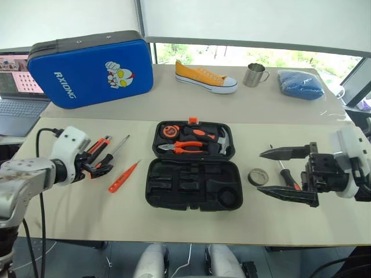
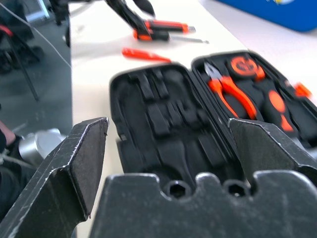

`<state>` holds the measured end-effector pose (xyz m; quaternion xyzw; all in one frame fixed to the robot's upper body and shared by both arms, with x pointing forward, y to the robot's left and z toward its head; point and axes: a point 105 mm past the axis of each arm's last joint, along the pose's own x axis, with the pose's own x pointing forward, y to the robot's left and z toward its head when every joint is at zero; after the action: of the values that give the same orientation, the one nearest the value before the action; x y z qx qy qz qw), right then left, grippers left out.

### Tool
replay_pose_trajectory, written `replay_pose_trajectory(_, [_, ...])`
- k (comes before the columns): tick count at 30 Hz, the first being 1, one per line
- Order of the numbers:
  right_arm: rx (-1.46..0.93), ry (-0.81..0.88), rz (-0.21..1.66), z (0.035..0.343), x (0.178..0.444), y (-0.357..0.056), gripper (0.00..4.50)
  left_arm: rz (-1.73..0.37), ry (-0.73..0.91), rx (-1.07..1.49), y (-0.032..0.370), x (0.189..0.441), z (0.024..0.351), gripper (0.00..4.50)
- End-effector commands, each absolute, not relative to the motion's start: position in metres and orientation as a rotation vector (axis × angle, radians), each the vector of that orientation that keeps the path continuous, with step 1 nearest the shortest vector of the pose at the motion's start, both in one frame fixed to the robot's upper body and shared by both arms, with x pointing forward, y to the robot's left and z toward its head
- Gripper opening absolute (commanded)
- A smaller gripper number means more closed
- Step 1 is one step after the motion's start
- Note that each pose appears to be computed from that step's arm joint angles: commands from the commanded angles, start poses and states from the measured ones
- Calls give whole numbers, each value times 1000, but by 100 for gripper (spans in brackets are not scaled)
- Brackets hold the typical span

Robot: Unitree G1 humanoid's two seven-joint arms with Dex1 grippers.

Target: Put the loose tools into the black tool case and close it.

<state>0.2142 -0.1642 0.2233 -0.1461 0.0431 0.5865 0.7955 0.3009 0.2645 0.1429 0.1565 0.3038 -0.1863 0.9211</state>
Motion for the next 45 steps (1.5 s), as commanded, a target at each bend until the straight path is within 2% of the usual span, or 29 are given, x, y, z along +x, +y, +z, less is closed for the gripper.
replay_pose_trajectory(1, [-313, 53, 1254, 233, 209, -161, 450, -354, 634, 322, 270, 306, 142, 446])
replay_pose_trajectory(5, [-307, 62, 1239, 231, 208, -163, 450, -349, 668, 298, 271, 311, 130, 446])
replay_pose_trajectory(8, [-306, 61, 1238, 231, 208, -162, 450, -373, 694, 285, 267, 313, 121, 378])
replay_pose_trajectory(15, [-302, 48, 1232, 234, 211, -159, 450, -360, 740, 277, 269, 314, 108, 108])
replay_pose_trajectory(16, [-301, 46, 1229, 235, 211, -159, 450, -355, 736, 270, 269, 315, 108, 94])
replay_pose_trajectory(21, [-299, 49, 1220, 233, 211, -158, 450, -409, 647, 183, 250, 323, 129, 91])
replay_pose_trajectory(25, [-296, 63, 1204, 229, 211, -160, 450, -527, 497, 179, 222, 330, 172, 91])
replay_pose_trajectory(28, [-287, 77, 1178, 224, 212, -162, 450, -592, 395, 280, 206, 337, 206, 91])
replay_pose_trajectory(31, [-278, 85, 1155, 219, 212, -164, 450, -724, 319, 456, 187, 336, 225, 91])
replay_pose_trajectory(33, [-264, 88, 1138, 217, 212, -165, 450, -847, 308, 577, 170, 330, 226, 91])
replay_pose_trajectory(37, [-253, 100, 1106, 211, 210, -168, 450, -1033, 330, 780, 139, 330, 208, 91])
replay_pose_trajectory(42, [-238, 100, 1060, 208, 208, -170, 450, -1165, 334, 878, 107, 336, 189, 91])
replay_pose_trajectory(45, [-235, 101, 1033, 206, 206, -171, 450, -1259, 341, 903, 89, 332, 177, 91])
